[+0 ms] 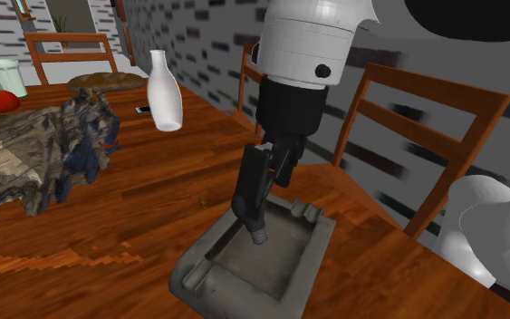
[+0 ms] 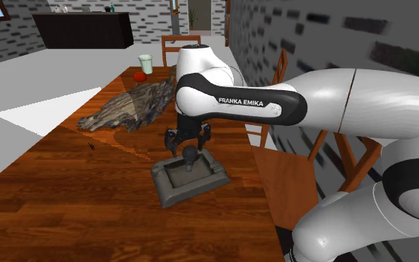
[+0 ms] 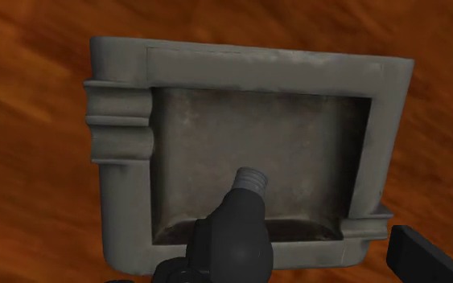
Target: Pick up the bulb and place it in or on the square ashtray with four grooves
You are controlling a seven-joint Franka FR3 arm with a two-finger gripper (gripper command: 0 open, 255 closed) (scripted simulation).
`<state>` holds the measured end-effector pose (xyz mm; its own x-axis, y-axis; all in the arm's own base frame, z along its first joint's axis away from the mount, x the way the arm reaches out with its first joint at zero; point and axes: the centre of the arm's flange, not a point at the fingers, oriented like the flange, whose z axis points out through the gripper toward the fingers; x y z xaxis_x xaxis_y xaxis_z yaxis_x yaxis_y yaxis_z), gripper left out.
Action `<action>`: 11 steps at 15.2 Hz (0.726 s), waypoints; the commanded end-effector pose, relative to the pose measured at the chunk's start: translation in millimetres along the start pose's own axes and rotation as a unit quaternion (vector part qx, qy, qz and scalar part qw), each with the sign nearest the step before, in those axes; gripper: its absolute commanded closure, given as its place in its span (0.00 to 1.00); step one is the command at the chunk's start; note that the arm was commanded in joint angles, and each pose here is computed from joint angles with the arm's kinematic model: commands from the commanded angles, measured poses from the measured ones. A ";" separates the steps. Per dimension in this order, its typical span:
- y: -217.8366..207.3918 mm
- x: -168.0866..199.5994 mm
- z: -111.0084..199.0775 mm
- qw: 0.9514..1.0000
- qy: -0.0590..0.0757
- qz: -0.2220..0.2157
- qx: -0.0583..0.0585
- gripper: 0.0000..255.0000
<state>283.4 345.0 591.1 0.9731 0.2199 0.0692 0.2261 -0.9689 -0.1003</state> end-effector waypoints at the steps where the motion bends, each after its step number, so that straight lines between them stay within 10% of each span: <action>1: 1.2 -0.5 -20.6 1.000 0.000 0.000 0.000 0.00; 11: 1.2 -0.5 -44.1 1.000 0.000 0.000 0.000 0.00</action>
<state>281.1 338.7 634.8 0.9731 0.2200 0.0692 0.2261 -0.9689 -0.1001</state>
